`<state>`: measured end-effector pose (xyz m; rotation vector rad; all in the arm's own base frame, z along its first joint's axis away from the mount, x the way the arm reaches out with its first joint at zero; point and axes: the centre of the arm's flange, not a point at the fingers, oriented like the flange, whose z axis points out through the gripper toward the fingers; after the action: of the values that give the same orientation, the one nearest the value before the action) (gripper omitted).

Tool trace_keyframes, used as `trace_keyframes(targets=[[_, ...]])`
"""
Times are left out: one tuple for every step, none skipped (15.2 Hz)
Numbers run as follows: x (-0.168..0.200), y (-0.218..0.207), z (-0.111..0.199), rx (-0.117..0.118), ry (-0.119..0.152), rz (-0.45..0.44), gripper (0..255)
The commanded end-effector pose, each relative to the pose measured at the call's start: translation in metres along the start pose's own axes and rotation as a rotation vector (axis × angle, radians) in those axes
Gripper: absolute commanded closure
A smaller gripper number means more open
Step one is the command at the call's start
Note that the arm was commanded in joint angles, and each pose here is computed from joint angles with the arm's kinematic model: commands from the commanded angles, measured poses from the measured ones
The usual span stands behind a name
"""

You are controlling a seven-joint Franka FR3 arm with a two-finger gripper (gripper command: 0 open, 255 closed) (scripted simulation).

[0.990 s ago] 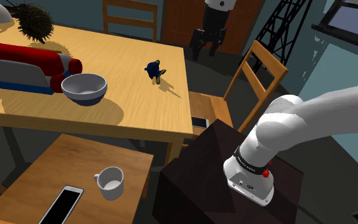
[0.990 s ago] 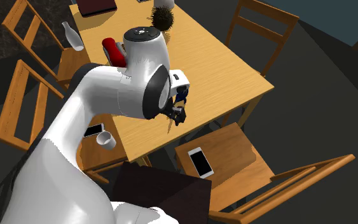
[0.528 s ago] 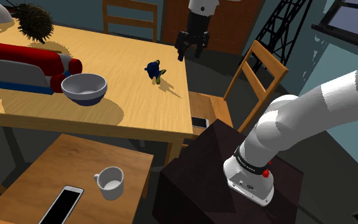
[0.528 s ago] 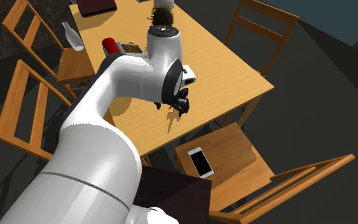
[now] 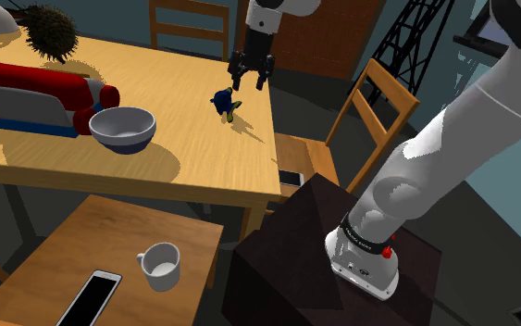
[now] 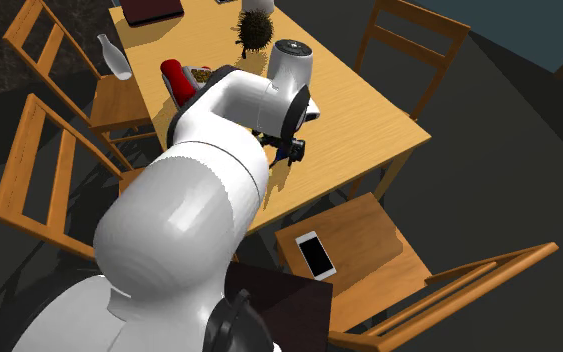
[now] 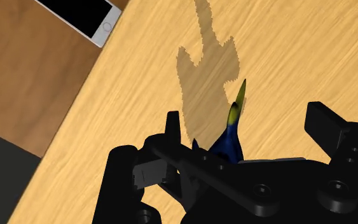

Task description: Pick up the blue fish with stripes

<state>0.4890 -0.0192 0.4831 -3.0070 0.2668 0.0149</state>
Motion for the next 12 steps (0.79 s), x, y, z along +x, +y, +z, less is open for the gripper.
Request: trace_keyframes(targets=[[0.023,0.0,0.012,0.026,-0.011,0.005,0],[0.036,0.0,0.019,0.039,-0.017,0.007,0],[0.048,0.0,0.025,0.052,-0.022,0.01,0],[0.057,0.0,0.03,0.062,-0.027,0.011,0],[0.057,0.001,0.035,0.062,-0.027,0.011,0],[0.057,0.002,0.041,0.062,-0.027,0.011,0],[0.058,0.002,0.046,0.062,-0.027,0.011,0],[0.058,0.003,0.051,0.062,-0.027,0.011,0],[0.058,0.004,0.056,0.062,-0.027,0.011,0],[0.058,0.004,0.062,0.062,-0.027,0.011,0],[0.058,0.005,0.067,0.062,-0.027,0.011,0],[0.058,0.005,0.07,0.062,-0.027,0.011,0]])
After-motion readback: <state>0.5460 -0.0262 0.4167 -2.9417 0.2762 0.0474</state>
